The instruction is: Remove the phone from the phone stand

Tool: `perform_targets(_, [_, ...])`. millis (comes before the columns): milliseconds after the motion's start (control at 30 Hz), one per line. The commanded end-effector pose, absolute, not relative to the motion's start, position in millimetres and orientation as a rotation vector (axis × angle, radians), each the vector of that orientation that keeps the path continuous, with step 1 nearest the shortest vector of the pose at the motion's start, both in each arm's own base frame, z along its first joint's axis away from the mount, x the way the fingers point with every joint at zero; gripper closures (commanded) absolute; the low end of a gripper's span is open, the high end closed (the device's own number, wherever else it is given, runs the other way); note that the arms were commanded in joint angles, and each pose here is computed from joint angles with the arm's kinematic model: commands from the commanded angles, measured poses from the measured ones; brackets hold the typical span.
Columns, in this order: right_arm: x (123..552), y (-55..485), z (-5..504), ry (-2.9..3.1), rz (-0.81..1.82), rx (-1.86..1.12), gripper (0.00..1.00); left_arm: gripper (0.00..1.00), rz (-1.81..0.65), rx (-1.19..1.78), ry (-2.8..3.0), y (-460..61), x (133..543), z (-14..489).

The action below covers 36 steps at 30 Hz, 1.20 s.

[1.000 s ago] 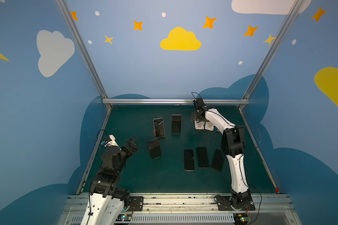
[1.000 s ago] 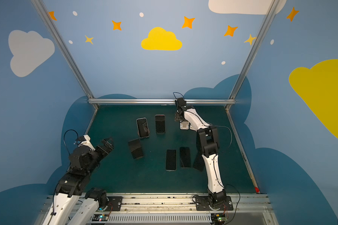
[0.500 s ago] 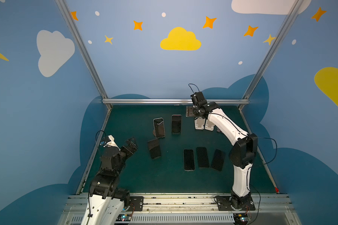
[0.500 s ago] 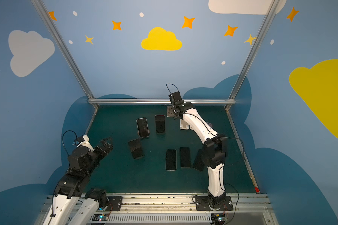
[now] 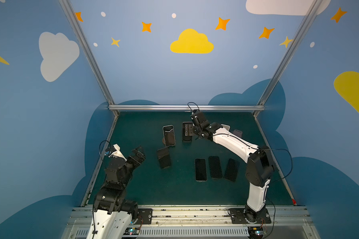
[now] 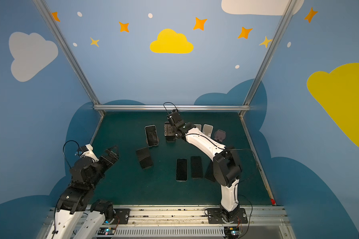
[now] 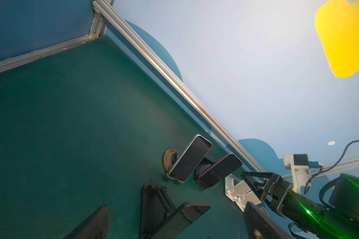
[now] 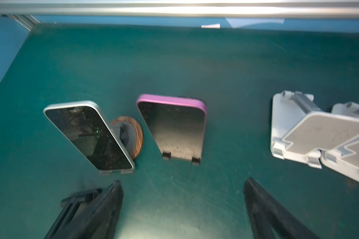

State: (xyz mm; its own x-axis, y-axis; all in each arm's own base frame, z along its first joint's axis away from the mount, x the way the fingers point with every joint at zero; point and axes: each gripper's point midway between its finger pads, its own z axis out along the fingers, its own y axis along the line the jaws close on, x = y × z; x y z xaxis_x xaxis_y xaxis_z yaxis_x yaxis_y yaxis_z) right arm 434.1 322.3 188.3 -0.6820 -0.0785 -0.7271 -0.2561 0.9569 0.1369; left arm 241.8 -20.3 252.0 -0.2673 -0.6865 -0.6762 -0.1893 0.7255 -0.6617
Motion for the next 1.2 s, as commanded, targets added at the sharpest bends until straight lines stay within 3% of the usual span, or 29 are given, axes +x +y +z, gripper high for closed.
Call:
perform_targets(0, [455.7,334.8,199.7,2.237,0.255,-0.203,0.09,0.0,-0.549,-0.681,1.822,-19.9,241.2,248.0])
perform_targets(133, [466.6,335.9,190.0,2.219,0.142,-0.187,0.09,0.0,-0.548,-0.678,1.817,-19.7,240.4,249.5])
perform_targets(1167, [500.1,352.9,117.8,2.342,0.167,-0.177,0.1,0.0,-0.556,-0.66,1.827,-23.6,241.3,249.8])
